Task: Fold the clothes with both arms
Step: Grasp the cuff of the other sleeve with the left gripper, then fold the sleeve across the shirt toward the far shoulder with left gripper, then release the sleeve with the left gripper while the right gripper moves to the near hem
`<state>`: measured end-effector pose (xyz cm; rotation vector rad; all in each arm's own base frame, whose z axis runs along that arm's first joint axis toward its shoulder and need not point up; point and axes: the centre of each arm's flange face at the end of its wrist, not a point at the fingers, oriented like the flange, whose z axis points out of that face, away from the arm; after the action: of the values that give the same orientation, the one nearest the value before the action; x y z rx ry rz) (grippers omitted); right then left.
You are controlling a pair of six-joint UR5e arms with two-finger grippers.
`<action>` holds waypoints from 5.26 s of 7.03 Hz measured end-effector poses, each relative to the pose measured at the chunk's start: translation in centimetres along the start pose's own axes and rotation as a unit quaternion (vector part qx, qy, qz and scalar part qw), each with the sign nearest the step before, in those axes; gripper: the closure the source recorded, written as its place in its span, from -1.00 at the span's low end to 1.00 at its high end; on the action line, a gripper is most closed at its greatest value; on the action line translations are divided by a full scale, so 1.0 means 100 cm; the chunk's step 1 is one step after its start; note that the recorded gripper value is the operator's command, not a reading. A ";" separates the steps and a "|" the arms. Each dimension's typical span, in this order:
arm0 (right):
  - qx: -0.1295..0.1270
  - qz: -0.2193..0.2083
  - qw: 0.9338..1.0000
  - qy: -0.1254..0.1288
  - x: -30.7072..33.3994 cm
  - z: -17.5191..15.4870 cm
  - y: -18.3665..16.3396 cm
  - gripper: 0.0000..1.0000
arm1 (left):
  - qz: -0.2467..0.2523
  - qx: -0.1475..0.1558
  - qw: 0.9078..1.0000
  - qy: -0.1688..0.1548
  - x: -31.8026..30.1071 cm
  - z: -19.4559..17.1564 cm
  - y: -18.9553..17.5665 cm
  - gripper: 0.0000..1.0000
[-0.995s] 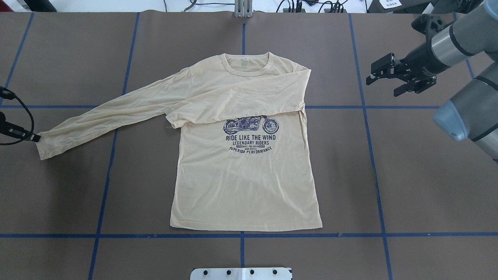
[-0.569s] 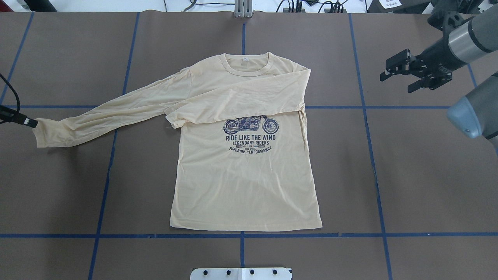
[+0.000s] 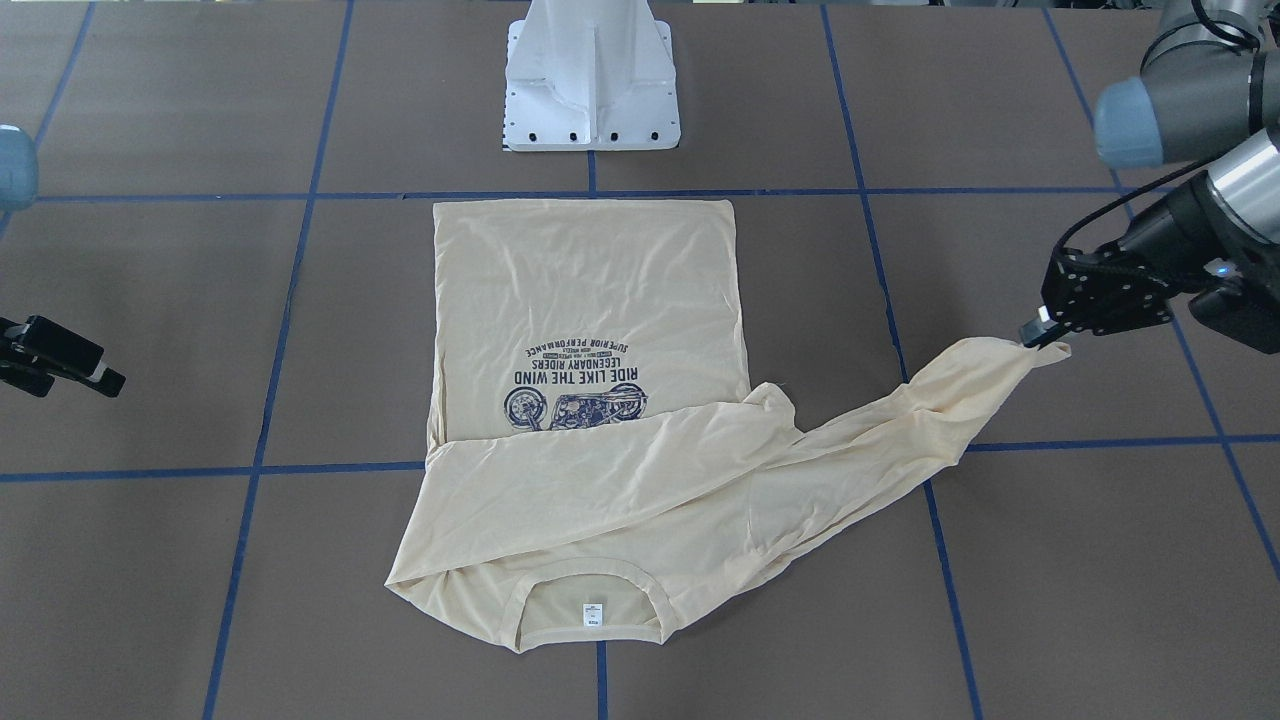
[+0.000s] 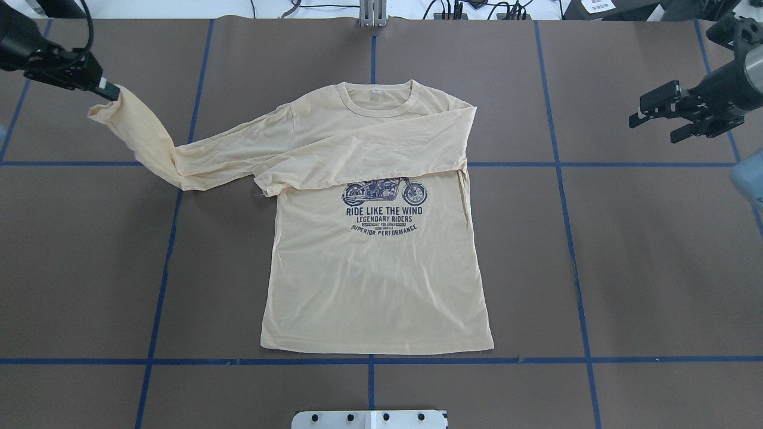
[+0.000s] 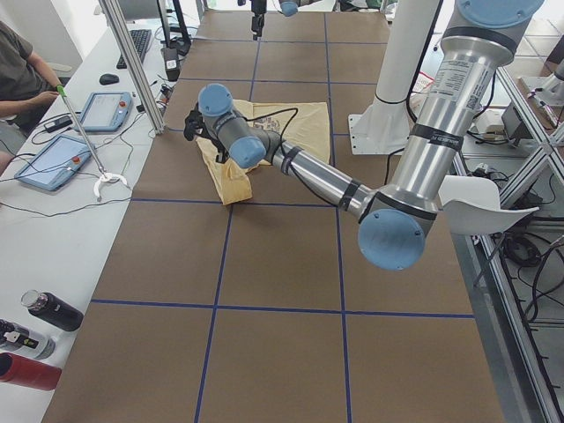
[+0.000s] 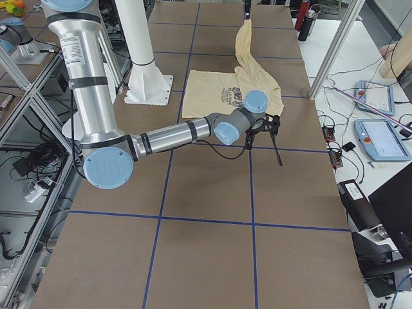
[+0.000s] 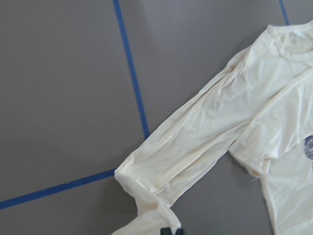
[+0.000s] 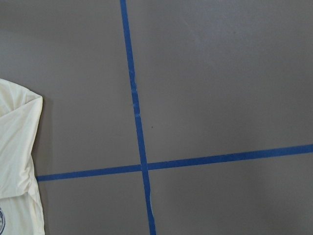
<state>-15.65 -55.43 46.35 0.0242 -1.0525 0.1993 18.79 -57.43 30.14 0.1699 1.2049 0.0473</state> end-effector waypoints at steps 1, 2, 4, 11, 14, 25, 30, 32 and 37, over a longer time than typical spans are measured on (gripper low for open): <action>0.002 0.000 1.000 0.002 0.004 -0.001 -0.002 -1.00 | -0.039 -0.008 0.999 0.019 0.066 0.017 -0.003 1.00; 0.005 0.002 1.000 0.004 0.008 -0.003 -0.004 -1.00 | -0.060 -0.009 0.998 0.031 0.120 0.032 -0.003 1.00; 0.015 0.009 1.000 0.008 0.020 -0.012 -0.009 -1.00 | -0.061 0.000 0.997 0.055 0.209 0.052 -0.001 1.00; 0.023 0.014 1.000 0.013 0.029 -0.017 -0.012 -1.00 | -0.038 0.053 0.996 0.064 0.371 0.169 -0.014 -0.99; 0.024 0.015 1.000 0.013 0.027 -0.017 -0.012 -1.00 | -0.044 0.060 0.995 0.061 0.376 0.187 -0.023 -1.00; 0.065 0.227 0.972 0.009 -0.210 0.174 0.314 -0.96 | -0.010 0.076 0.996 0.038 0.189 0.127 0.067 -0.98; 0.073 0.220 0.972 0.034 -0.191 0.196 0.385 -0.65 | -0.011 0.075 0.996 0.036 0.189 0.129 0.067 -0.98; 0.066 0.220 0.973 0.036 -0.191 0.198 0.395 -0.51 | -0.012 0.075 0.996 0.036 0.189 0.129 0.068 -0.98; 0.068 0.230 0.970 0.037 -0.189 0.201 0.403 0.92 | -0.013 0.074 0.996 0.037 0.189 0.129 0.068 -0.98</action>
<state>-49.03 -21.06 36.92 -0.1051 -0.9562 0.6883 38.00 -49.69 18.22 0.2845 1.2843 -0.0590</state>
